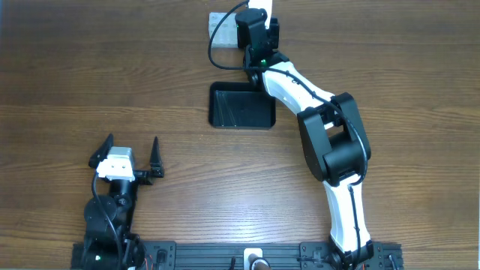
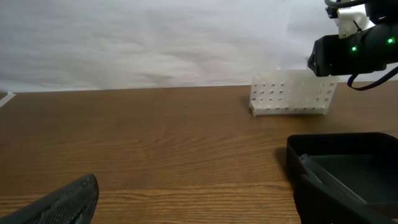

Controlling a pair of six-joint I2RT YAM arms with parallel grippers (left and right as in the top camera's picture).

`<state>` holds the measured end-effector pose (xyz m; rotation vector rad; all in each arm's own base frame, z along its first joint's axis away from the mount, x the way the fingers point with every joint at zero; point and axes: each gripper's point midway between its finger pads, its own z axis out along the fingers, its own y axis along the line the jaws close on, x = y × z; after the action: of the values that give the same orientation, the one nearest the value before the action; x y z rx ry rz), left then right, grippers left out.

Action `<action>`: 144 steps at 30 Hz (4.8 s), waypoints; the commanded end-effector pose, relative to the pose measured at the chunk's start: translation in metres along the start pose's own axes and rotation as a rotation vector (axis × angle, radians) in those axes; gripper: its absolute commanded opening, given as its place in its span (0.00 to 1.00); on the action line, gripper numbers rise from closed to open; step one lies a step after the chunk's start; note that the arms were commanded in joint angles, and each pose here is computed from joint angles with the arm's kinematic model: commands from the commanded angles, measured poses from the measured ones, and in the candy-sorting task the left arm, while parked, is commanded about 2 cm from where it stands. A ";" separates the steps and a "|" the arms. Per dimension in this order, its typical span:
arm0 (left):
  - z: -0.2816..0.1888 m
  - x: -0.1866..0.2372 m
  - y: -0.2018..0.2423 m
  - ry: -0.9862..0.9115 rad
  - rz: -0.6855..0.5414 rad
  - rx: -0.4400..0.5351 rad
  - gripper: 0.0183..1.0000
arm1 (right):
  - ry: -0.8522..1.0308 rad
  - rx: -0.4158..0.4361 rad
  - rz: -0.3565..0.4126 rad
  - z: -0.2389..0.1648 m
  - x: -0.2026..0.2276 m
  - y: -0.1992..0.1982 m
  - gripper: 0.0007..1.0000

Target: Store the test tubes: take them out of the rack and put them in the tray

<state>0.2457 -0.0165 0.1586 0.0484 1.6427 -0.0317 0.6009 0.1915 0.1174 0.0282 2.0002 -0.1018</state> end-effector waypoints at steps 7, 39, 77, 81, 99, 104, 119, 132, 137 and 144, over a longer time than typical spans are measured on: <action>0.000 0.001 -0.001 -0.002 0.014 0.008 1.00 | -0.005 -0.003 0.002 0.007 0.000 0.000 0.39; 0.000 0.001 -0.001 -0.002 0.014 0.008 1.00 | -0.005 -0.018 0.003 0.007 0.000 0.003 0.18; 0.000 0.001 -0.001 -0.002 0.014 0.008 1.00 | -0.238 -0.030 -0.012 -0.111 -0.151 -0.012 0.10; 0.000 0.001 -0.001 -0.002 0.014 0.009 1.00 | -0.246 -0.056 0.002 -0.153 -0.175 -0.016 0.09; 0.000 0.001 -0.001 -0.002 0.014 0.009 1.00 | 0.459 -0.265 0.230 -0.172 -0.010 0.034 0.08; 0.000 0.001 -0.001 -0.002 0.014 0.009 1.00 | 0.591 -0.278 0.215 -0.157 0.037 0.051 0.07; 0.000 0.001 -0.001 -0.002 0.014 0.008 1.00 | 0.746 -0.178 0.138 -0.143 0.104 0.045 0.07; 0.000 0.001 -0.001 -0.002 0.014 0.008 1.00 | 0.783 -0.142 0.105 -0.132 0.131 0.047 0.11; 0.000 0.001 -0.001 -0.002 0.014 0.008 1.00 | 0.783 -0.143 0.105 -0.132 0.131 0.047 0.27; 0.000 0.001 -0.001 -0.002 0.014 0.009 1.00 | 0.753 -0.161 0.103 -0.135 0.113 0.046 0.34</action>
<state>0.2457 -0.0165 0.1586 0.0484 1.6427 -0.0317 0.4293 0.2443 0.0564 0.0924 2.7778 0.1668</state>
